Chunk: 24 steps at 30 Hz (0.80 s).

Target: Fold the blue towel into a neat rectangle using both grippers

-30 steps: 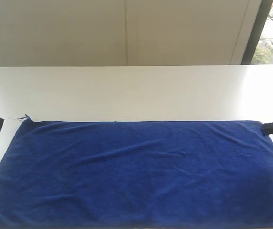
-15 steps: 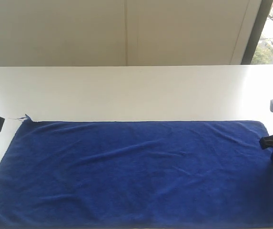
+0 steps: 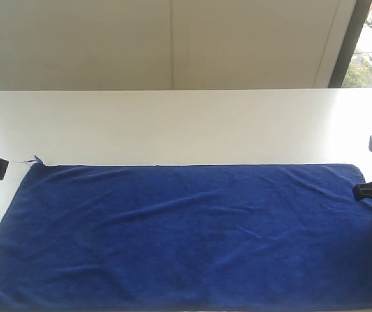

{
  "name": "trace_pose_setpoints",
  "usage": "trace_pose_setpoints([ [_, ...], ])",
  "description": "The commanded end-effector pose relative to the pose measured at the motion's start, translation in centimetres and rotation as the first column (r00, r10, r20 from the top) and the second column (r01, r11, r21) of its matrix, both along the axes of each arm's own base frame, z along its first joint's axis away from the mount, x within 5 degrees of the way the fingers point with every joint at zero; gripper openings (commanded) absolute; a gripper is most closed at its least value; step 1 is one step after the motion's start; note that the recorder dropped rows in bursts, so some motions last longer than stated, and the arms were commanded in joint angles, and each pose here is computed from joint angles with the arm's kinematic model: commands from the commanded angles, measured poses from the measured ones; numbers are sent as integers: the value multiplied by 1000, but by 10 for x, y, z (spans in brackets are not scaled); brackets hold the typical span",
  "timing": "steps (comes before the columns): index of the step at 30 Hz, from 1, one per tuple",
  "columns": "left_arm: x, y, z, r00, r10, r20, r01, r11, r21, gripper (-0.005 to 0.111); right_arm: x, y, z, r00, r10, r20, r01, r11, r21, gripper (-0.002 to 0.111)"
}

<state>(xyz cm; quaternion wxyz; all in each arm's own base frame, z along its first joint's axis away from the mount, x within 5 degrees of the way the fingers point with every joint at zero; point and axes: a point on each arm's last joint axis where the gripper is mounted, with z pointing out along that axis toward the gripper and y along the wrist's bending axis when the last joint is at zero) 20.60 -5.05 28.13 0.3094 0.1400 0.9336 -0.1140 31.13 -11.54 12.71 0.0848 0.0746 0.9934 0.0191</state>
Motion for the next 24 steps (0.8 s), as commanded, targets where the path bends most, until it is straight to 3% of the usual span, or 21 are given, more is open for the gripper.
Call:
trace_pose_setpoints([
  [1, -2, 0, 0, 1000, -6, -9, 6, 1000, -9, 0, -4, 1, -12, 999, -1, -50, 1, 1000, 19, 0],
  [15, -3, -1, 0, 1000, -8, -17, 7, 1000, -13, 0, -3, -9, 19, 999, -49, 6, 49, 994, -99, 0],
  [20, -3, -1, 0, 1000, -10, -21, 9, 1000, -22, 0, 4, 8, 40, 998, -33, 58, 37, 997, -73, 0],
  [24, -4, -2, 0, 1000, -11, -24, 11, 1000, -28, 0, 11, 41, 55, 993, 49, 106, -42, 997, -65, 0],
])
